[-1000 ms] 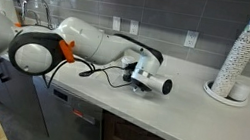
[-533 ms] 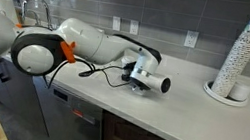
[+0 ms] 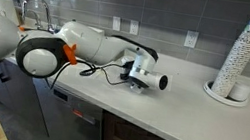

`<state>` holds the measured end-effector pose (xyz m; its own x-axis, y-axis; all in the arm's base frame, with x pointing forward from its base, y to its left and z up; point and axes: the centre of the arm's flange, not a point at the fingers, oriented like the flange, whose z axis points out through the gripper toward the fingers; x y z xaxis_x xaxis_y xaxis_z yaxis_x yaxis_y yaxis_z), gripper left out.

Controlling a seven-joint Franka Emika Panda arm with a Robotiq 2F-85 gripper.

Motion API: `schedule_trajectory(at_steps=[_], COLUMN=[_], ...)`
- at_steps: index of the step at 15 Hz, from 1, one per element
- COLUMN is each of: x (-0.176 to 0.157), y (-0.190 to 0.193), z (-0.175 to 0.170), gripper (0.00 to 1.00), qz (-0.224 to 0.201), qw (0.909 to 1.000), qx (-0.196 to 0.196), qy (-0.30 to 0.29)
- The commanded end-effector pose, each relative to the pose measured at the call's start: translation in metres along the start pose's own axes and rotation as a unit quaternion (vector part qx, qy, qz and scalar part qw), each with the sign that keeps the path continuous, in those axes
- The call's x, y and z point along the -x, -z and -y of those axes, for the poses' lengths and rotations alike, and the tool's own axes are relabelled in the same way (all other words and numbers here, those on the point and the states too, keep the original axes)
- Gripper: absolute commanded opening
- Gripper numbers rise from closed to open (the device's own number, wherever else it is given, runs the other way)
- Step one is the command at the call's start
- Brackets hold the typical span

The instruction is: Place the cup next to the sink

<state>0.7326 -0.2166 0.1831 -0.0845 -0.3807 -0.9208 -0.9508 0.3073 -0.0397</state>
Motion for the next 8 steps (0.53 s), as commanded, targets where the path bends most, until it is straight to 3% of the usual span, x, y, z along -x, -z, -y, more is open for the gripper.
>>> schedule_trajectory(at_steps=[1,3,8], x=[-0.009,-0.008,0.005], y=[-0.003,-0.001,0.008], z=[0.017,0.016,0.006], gripper=[0.58,0.43,0.41], qz=[-0.016,-0.018,-0.016], qw=[0.9998,0.9997,0.9998], qx=[0.005,0.003,0.004], qy=[-0.012,-0.014,-0.009])
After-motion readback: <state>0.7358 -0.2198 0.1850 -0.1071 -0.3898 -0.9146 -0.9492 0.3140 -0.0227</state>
